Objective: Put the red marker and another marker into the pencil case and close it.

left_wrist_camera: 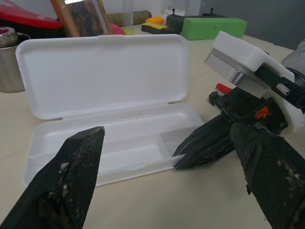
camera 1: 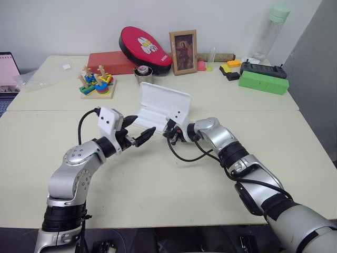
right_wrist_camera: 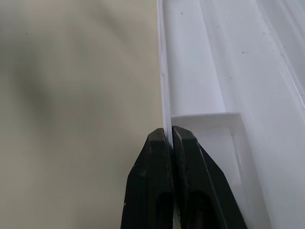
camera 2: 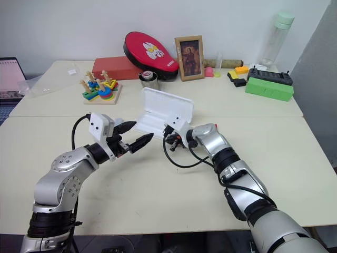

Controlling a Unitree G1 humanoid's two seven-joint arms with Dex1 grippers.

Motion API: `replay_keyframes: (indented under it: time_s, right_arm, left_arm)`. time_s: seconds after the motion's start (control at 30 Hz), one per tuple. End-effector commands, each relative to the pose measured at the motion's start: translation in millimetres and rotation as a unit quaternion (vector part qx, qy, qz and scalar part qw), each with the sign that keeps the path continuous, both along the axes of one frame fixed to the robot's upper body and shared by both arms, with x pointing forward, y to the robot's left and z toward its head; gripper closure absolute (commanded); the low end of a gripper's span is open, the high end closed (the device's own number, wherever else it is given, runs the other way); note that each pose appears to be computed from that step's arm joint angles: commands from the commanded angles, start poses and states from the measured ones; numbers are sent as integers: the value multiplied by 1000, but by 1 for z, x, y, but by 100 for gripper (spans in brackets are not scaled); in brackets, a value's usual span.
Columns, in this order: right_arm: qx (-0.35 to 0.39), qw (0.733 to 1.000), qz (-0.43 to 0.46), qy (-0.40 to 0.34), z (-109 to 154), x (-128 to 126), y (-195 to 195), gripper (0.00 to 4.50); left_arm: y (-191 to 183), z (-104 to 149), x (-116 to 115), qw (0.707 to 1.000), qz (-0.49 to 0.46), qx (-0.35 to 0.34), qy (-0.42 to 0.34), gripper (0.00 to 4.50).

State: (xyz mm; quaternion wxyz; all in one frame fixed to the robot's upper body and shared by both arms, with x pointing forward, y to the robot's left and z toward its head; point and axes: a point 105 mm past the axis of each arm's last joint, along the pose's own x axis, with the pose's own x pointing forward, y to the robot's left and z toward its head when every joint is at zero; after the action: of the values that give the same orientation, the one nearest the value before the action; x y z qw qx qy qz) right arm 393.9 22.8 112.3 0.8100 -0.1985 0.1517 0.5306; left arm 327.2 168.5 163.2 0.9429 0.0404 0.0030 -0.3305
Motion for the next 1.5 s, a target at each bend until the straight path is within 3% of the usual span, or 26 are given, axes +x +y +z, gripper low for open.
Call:
replay_keyframes:
  time_s: [0.03,0.3,0.47,0.67,0.83,1.13,1.27,1.33,1.4,1.5]
  right_arm:
    - [26,996,70,-42,18,-18,5,445]
    - [0,983,179,-41,2,-71,-1,445]
    - [-22,980,198,-29,-17,-88,2,445]
    - [-22,983,181,-26,-20,-87,3,445]
    - [0,985,166,-33,-9,-84,0,348]
    - [107,989,94,-28,55,-94,-50,144]
    - [95,993,-63,-30,52,-74,-101,49]
    - [79,979,-184,-34,46,-55,-130,3]
    - [67,946,-316,-14,35,-39,-162,3]
    - [71,928,-365,17,22,-40,-165,3]
  left_arm:
    - [-1,12,-9,1000,-14,5,-23,0]
    - [4,2,-27,999,-35,25,8,0]
    - [-3,0,-27,998,-45,29,13,0]
    - [-8,2,-27,998,-56,30,12,0]
    - [-20,2,-30,996,-83,32,15,0]
    - [-67,-8,-45,982,-182,40,26,0]
    - [-87,-4,-41,976,-214,34,14,0]
    - [-97,-4,-37,973,-228,35,10,0]
    - [-109,-4,-31,969,-244,38,4,0]
    - [-119,-4,-26,965,-259,43,-5,0]
